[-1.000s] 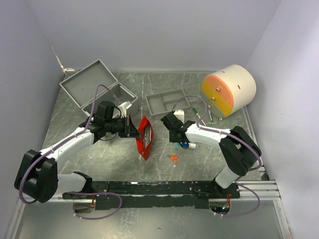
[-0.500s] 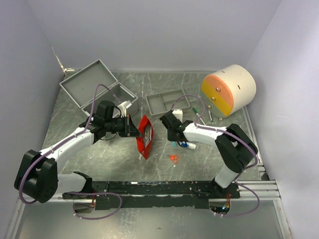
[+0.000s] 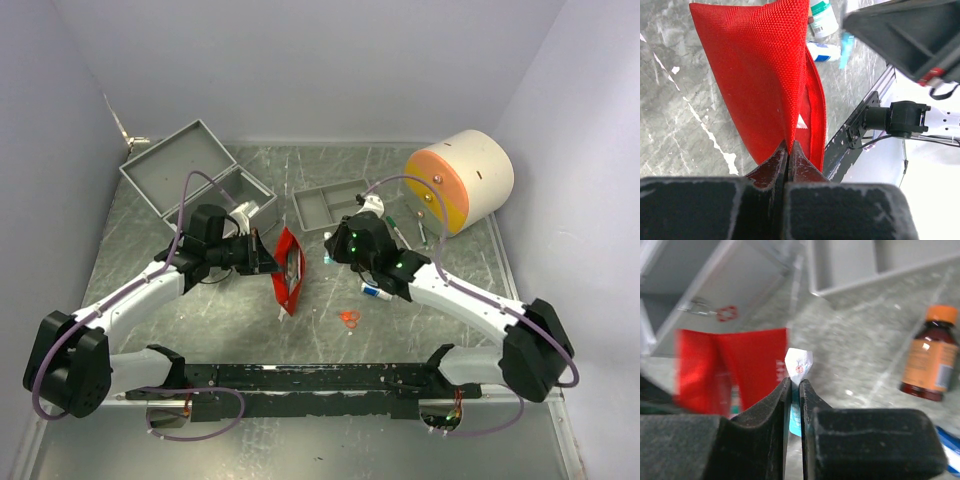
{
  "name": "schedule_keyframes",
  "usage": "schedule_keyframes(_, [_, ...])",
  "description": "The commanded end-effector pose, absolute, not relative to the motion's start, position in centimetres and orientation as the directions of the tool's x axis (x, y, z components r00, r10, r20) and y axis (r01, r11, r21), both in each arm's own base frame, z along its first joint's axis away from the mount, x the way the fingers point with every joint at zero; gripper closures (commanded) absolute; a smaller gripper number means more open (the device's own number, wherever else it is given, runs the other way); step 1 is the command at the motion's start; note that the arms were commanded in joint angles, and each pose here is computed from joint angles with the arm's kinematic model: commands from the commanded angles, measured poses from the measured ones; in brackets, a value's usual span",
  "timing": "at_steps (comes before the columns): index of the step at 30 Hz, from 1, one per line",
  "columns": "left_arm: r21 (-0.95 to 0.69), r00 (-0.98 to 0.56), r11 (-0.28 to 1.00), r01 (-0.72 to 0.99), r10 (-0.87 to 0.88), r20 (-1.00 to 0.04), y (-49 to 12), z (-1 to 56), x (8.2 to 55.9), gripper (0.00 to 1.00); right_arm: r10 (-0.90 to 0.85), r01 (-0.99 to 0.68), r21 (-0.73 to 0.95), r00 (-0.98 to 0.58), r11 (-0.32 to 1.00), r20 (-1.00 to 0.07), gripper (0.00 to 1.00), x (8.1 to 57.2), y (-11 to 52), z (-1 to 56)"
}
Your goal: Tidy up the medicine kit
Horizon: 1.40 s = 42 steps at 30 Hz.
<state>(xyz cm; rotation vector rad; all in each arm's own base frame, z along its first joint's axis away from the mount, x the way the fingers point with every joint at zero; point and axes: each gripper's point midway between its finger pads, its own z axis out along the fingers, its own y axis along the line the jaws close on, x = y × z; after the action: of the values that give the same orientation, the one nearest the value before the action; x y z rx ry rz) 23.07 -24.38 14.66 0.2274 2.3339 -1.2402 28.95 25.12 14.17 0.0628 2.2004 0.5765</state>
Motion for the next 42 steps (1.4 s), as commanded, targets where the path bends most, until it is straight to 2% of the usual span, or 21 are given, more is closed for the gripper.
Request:
schedule_keyframes(1, [-0.727,-0.833,0.555,0.405,-0.104,-0.543,-24.6,16.1,23.7,0.93,0.335,-0.298,0.569,-0.571,0.766,-0.750,0.88,28.3,28.4,20.1])
schedule_keyframes(7, [-0.731,-0.833,0.552,0.402,-0.111,-0.542,-24.6,16.2,23.7,0.93,0.339,-0.380,0.595,-0.556,0.708,-0.759,0.87,26.5,31.9,22.6])
schedule_keyframes(13, [-0.733,-0.833,0.554,0.395,-0.119,-0.540,-24.6,16.3,23.8,0.93,0.308,-0.351,0.565,-0.571,0.746,-0.761,0.87,25.6,34.1,20.9])
schedule_keyframes(24, [-0.736,-0.836,0.548,0.397,-0.114,-0.536,-24.7,16.2,23.7,0.93,0.267,-0.274,0.506,-0.598,0.818,-0.755,0.85,26.2,34.0,17.5])
schedule_keyframes(32, [-0.733,-0.830,0.545,0.407,-0.113,-0.545,-24.7,16.3,23.7,0.93,0.251,-0.275,0.498,-0.610,0.823,-0.751,0.73,26.4,34.5,17.3])
schedule_keyframes(42, [-0.727,-0.830,0.558,0.401,-0.116,-0.546,-24.5,16.2,23.8,0.93,0.269,-0.278,0.493,-0.573,0.825,-0.774,0.70,26.1,32.9,19.5])
